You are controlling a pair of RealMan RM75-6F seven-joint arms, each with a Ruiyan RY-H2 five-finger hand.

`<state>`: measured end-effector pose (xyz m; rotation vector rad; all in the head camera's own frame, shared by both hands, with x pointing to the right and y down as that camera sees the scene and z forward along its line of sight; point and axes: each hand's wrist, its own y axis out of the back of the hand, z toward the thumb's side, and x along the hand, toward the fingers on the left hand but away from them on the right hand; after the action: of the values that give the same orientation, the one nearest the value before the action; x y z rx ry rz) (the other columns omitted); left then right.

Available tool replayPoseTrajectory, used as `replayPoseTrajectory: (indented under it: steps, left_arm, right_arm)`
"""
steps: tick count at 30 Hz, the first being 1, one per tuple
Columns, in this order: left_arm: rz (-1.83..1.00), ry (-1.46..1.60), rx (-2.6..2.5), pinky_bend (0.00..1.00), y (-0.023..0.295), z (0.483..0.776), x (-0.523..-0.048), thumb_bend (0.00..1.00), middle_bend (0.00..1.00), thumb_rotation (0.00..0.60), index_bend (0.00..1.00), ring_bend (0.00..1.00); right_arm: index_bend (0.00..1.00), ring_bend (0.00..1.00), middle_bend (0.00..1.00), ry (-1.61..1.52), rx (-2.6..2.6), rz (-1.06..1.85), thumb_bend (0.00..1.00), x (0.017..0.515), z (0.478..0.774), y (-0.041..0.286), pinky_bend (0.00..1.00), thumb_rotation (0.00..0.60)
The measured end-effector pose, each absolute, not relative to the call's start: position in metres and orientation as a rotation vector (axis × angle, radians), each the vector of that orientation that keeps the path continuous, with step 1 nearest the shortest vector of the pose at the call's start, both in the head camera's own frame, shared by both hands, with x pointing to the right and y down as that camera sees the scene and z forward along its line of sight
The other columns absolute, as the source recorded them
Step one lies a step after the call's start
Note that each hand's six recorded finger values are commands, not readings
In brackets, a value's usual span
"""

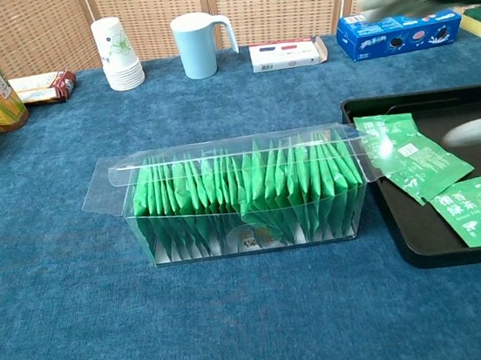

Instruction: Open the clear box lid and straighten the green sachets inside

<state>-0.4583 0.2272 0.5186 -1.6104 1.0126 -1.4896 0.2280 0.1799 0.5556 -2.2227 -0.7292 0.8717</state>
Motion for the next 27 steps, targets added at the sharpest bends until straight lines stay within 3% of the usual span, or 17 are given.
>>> replayPoseTrajectory:
  steps: [12,27]
  left_arm:
    - [-1.527,1.026,-1.609,0.33,0.230,0.524,-0.468,0.16,0.11,0.597,0.19,0.13]
    - [-1.534,1.031,-1.628,0.33,0.232,0.532,-0.472,0.16,0.11,0.598,0.19,0.13]
  right_arm:
    - [0.08,0.00,0.04,-0.452,-2.222,0.813,0.16,0.151,0.585,0.172,0.00,0.530]
    - [0.15,0.00,0.05,-0.451,-2.081,0.920,0.16,0.138,0.607,0.140,0.00,0.529]
